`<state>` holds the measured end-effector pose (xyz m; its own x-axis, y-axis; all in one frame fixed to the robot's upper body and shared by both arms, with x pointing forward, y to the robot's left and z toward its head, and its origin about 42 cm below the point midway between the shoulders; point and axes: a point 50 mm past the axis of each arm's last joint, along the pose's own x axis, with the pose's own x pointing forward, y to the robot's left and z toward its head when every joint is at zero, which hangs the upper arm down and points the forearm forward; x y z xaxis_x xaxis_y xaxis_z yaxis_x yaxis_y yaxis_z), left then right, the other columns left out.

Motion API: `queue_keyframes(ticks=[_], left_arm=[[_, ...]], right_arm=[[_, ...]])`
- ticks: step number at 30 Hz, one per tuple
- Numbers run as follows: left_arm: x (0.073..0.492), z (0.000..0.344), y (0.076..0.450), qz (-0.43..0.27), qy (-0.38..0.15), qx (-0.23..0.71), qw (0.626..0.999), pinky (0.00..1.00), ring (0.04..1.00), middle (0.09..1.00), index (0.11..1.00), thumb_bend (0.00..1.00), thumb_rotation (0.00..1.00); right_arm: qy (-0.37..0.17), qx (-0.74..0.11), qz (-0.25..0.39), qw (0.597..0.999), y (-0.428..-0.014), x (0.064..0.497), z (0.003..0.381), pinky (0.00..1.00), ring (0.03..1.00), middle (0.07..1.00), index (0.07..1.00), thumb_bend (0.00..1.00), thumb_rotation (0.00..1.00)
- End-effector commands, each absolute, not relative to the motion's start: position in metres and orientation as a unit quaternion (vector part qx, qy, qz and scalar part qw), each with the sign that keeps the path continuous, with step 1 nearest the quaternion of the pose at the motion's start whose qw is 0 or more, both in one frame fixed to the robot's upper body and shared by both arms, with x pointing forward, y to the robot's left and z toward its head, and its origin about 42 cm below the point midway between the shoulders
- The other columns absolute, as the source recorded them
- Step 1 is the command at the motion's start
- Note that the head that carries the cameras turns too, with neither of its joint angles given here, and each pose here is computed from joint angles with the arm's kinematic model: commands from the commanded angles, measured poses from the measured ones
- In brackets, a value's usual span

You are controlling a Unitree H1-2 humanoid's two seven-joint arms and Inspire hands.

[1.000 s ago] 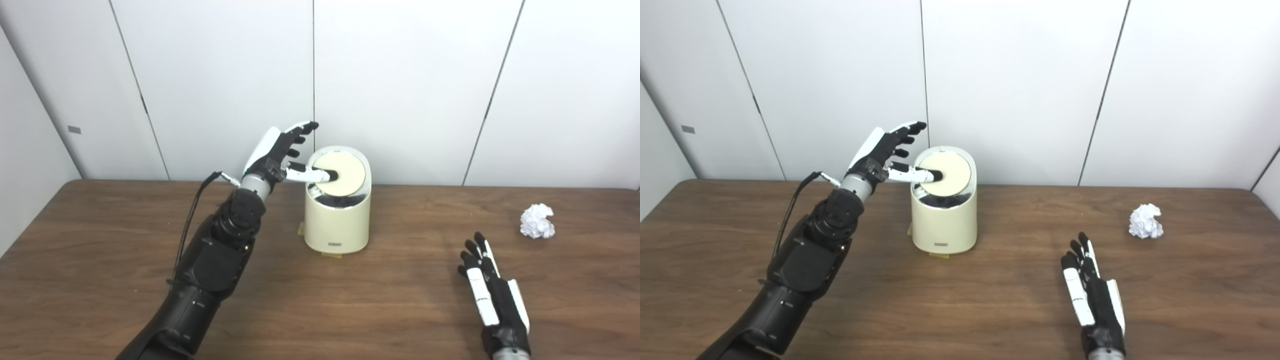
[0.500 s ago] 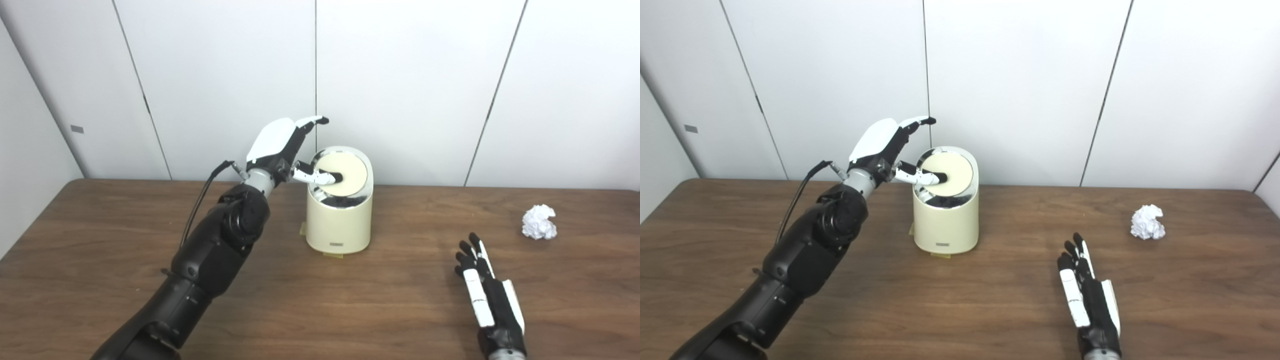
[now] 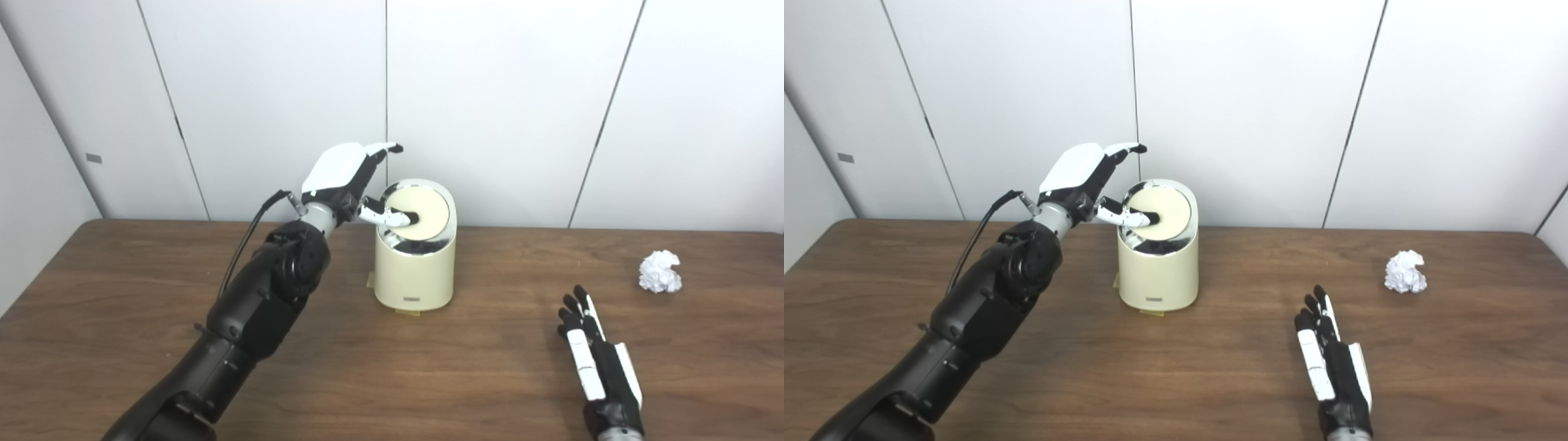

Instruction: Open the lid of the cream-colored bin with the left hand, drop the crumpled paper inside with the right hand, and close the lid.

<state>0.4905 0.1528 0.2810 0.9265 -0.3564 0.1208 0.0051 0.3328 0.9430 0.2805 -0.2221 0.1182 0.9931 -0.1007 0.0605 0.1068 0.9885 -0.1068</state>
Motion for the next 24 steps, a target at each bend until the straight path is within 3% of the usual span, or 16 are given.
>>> queue_keyframes(ticks=[1,5,9,12,15,17,18,19,22,24], left_arm=[[0.495,0.3,0.154,-0.105,-0.163,0.601,0.775,0.74,0.894,0.921,0.929,0.93,0.0],[0.495,0.308,0.149,-0.106,-0.17,0.625,0.755,0.72,0.873,0.914,0.923,0.93,0.0],[0.494,0.31,0.146,-0.103,-0.174,0.609,0.767,0.74,0.857,0.894,0.908,0.94,0.0],[0.491,0.311,0.148,-0.1,-0.168,0.57,0.798,0.74,0.856,0.88,0.892,0.94,0.0],[0.485,0.312,0.157,-0.095,-0.143,0.455,0.874,0.73,0.851,0.873,0.872,0.88,0.04],[0.479,0.313,0.164,-0.103,-0.141,0.389,0.905,0.71,0.835,0.866,0.864,0.78,0.19],[0.473,0.313,0.169,-0.107,-0.141,0.347,0.921,0.7,0.82,0.856,0.866,0.72,0.36],[0.468,0.312,0.172,-0.11,-0.142,0.311,0.933,0.7,0.808,0.841,0.865,0.7,0.44],[0.452,0.305,0.185,-0.127,-0.137,0.151,0.971,0.79,0.834,0.846,0.882,0.61,0.55],[0.44,0.294,0.195,-0.12,-0.147,0.1,0.977,0.84,0.855,0.873,0.894,0.55,0.59]], right_arm=[[-0.063,-0.05,-0.05,0.995,-0.219,0.288,0.133,0.93,0.939,0.96,0.993,0.58,0.91],[-0.064,-0.05,-0.049,0.996,-0.219,0.289,0.132,0.94,0.941,0.962,0.994,0.6,0.91],[-0.062,-0.047,-0.05,0.996,-0.218,0.289,0.133,0.95,0.934,0.96,0.993,0.58,0.91],[-0.061,-0.049,-0.052,0.996,-0.218,0.288,0.133,0.95,0.937,0.961,0.994,0.57,0.93],[-0.06,-0.05,-0.054,0.995,-0.218,0.287,0.132,0.93,0.938,0.964,0.993,0.57,0.94],[-0.059,-0.047,-0.054,0.996,-0.219,0.286,0.133,0.92,0.937,0.963,0.992,0.57,0.94],[-0.059,-0.044,-0.055,0.996,-0.22,0.287,0.133,0.92,0.943,0.967,0.994,0.56,0.93],[-0.059,-0.041,-0.055,0.996,-0.22,0.287,0.133,0.93,0.945,0.968,0.994,0.57,0.93],[-0.059,-0.042,-0.055,0.996,-0.221,0.287,0.132,0.9,0.944,0.967,0.992,0.57,0.92],[-0.059,-0.041,-0.055,0.996,-0.222,0.288,0.131,0.89,0.946,0.969,0.996,0.56,0.92]])
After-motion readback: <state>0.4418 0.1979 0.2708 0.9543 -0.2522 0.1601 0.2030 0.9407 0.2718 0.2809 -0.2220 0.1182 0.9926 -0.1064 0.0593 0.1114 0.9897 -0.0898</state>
